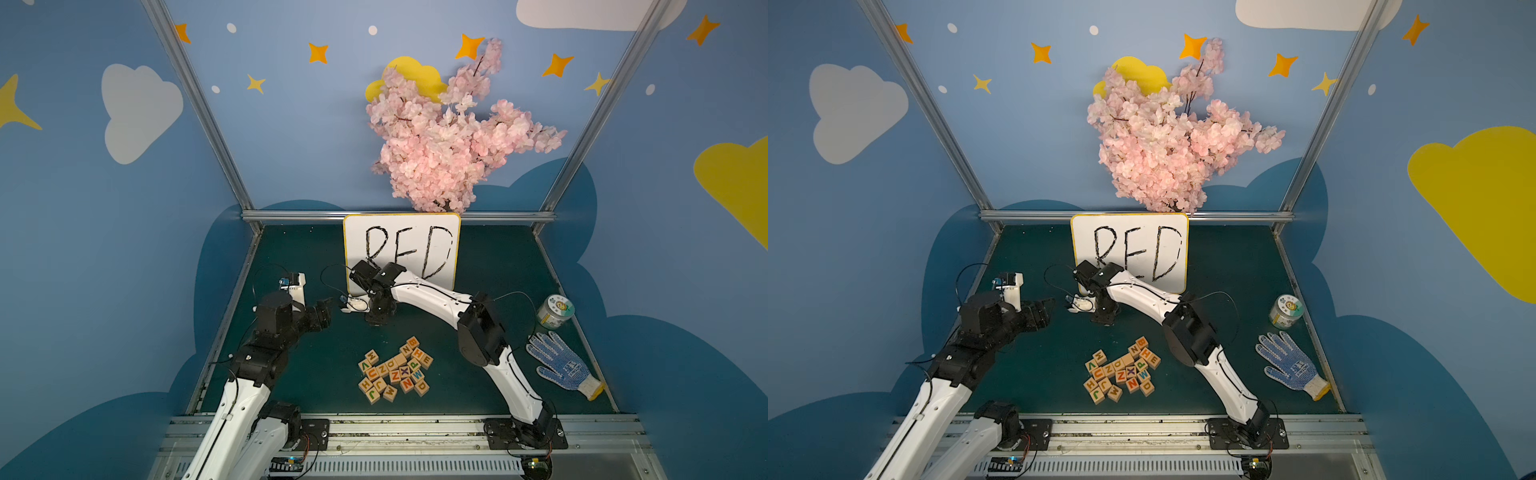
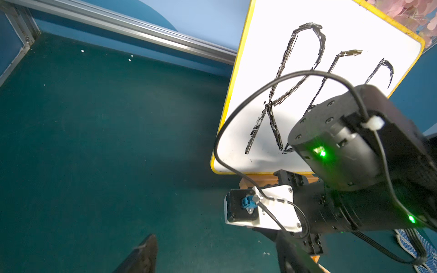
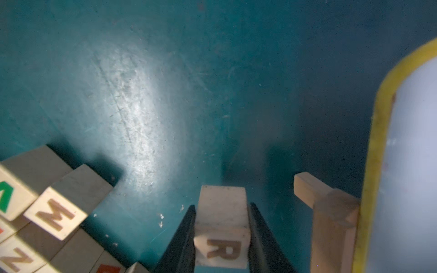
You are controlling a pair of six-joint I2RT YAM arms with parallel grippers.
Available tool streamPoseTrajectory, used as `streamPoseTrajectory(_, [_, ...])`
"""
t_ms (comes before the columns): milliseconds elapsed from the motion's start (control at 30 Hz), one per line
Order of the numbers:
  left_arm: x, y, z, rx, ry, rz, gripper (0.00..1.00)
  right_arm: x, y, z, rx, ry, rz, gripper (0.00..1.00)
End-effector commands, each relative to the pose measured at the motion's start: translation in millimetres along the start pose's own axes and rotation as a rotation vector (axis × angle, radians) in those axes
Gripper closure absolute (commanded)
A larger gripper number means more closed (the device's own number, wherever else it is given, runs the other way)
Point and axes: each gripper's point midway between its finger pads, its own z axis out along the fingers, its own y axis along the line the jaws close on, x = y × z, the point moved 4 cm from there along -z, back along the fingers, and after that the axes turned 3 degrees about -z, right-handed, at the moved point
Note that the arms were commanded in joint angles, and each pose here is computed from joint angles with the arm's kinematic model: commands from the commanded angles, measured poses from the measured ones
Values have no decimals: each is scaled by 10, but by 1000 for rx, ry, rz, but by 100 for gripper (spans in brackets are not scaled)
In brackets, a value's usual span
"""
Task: Assemble the uppercase word "red" with letter blocks
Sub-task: Place the letter block at the center of the board.
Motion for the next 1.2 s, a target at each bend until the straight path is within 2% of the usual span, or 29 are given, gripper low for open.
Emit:
streamPoseTrajectory(0, [153,7,-141,0,73,-42,21,12,29,21,-28,14,-34,82])
streamPoseTrajectory(267, [357,-85,-168,69,221,-77,20,-8,32,104,-35,8,-49,80])
streamPoseTrajectory(467, [420,-157,-117,133,266,-75,20,-21,4,154,-28,10,-61,79])
streamPoseTrajectory(700, [448,-198,-81,177,277,-73,19,-39,-26,234,-21,10,-56,75])
streamPoseTrajectory(867, [452,-221,-42,196,292,-75,19,-57,-35,240,-20,5,-49,65])
streamPoseTrajectory(1167, [456,-223,-13,200,300,-73,19,-62,-31,182,-13,-7,-33,56])
